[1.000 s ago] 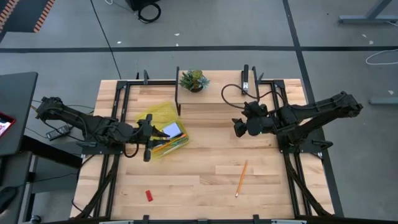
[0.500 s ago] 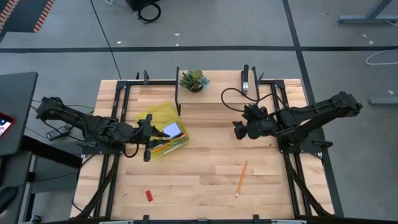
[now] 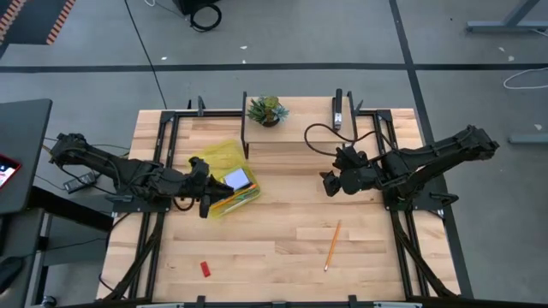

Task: Pack school essentials
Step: Put the red eraser into the yellow supply box

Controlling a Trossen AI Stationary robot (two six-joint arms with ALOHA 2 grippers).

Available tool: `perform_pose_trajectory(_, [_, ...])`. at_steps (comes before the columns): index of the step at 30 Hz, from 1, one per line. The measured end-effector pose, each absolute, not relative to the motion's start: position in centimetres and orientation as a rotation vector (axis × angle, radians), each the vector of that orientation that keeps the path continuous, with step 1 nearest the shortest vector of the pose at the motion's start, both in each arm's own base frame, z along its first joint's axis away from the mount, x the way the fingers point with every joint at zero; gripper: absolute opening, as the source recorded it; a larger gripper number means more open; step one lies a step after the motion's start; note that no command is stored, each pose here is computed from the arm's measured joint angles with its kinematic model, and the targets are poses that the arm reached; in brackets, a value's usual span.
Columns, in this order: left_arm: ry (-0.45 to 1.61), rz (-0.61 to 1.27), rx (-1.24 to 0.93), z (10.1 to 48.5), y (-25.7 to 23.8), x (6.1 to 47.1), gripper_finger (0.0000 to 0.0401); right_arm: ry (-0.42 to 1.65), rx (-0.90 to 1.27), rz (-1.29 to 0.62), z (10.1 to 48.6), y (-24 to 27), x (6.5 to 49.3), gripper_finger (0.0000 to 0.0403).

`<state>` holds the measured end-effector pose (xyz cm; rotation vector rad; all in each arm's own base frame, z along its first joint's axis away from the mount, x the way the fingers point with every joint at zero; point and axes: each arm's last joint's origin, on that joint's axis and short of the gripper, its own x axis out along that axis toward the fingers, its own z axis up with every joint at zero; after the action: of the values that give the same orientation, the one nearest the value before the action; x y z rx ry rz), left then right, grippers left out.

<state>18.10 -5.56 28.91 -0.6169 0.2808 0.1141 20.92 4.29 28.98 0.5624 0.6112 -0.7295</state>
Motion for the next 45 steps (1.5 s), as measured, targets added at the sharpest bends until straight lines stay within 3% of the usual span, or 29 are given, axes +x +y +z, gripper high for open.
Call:
perform_pose_trajectory(9, [0.494,-0.334,-0.643,28.6,-7.0,17.7,0.0073,0.612,0.548,-0.722,29.0,4.5,20.9,0.0293])
perform_pose_trajectory(13, [0.597,-0.44,-0.569,27.9,-8.1,17.2,0.0076,0.614,0.543,-0.72,29.0,4.5,20.9,0.0293])
perform_pose_trajectory(25, [0.897,-0.605,-0.1,22.9,-12.8,16.7,0.0126,0.603,0.535,-0.721,29.0,4.5,20.9,0.0293])
perform_pose_trajectory(37, [0.942,-0.691,0.273,18.9,-17.0,16.4,0.0223,0.591,0.543,-0.717,29.1,4.5,21.0,0.0293])
perform_pose_trajectory(45, [0.956,-0.711,0.38,16.4,-19.1,16.4,0.0231,0.589,0.546,-0.718,29.1,4.5,21.0,0.0293])
